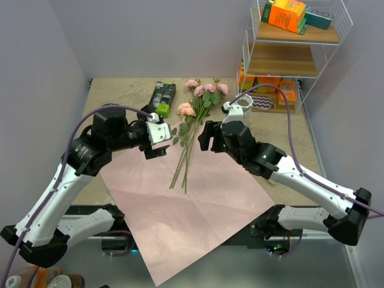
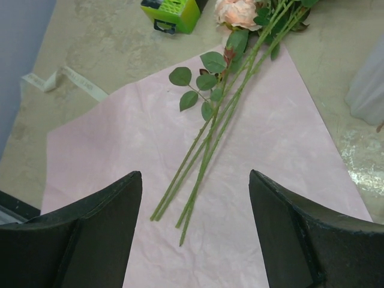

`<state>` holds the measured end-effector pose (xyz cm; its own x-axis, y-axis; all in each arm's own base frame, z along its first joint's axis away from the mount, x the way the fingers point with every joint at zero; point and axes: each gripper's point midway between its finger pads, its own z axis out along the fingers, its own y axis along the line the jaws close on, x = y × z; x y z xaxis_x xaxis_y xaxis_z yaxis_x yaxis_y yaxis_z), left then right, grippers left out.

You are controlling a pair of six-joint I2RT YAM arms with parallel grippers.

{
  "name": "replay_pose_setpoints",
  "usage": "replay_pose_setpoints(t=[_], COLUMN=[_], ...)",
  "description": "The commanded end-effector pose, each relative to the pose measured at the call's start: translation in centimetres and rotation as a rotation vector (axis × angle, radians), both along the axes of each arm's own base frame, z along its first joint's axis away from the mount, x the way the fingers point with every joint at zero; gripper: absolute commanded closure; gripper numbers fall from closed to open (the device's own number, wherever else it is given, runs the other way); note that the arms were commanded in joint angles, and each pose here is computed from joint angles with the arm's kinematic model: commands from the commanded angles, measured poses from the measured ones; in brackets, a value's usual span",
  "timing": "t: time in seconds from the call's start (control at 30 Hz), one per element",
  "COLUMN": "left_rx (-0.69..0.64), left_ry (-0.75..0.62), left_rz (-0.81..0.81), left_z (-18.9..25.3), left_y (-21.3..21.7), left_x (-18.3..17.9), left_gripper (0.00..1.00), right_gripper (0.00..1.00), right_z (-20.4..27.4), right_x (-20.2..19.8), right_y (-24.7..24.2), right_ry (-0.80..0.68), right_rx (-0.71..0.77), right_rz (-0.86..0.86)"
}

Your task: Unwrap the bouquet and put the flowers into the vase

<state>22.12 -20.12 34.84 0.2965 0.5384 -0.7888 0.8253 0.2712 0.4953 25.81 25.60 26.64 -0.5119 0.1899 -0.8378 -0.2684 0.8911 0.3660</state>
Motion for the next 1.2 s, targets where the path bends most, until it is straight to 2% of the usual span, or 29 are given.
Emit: replay_pose_setpoints(t=[0.0,0.17,0.33,0.5,0.77,1.0,1.17], left_rx=[-0.030,-0.028,-0.067,-0.036,-0.019,-0.012,0.020], left_ry=[0.120,0.184,0.310,0.409,0.425,0.382,0.398], left_rz=[0.166,0.215,0.321,0.380,0.422,0.419,0.448], left_z=[-2.8,-5.8,-8.1,-9.9,-11.0,-10.9,-11.6], left_y=[0.3,1.1,3.7,4.5,5.0,5.4,6.0], left_x=[2.2,3.6,6.8,8.3,8.6,8.3,8.4], left_gripper=[0.01,0.01,0.02,0.03,0.02,0.01,0.01], right_gripper=[0.26,0.27,0.31,0.42,0.53,0.55,0.55], right_z=[-1.5,-3.1,-4.9,-7.1,-13.3,-13.9,-14.4], right_x=[1.9,3.4,4.6,5.9,7.7,7.9,8.3], right_y=[0.4,0.9,2.2,4.3,8.4,9.3,9.8], right_ry=[0.005,0.020,0.040,0.059,0.164,0.181,0.188], right_rx=[-0.041,-0.111,-0.144,-0.145,-0.200,-0.173,-0.191], right_rz=[-0.075,-0.111,-0.125,-0.118,-0.079,-0.076,-0.066])
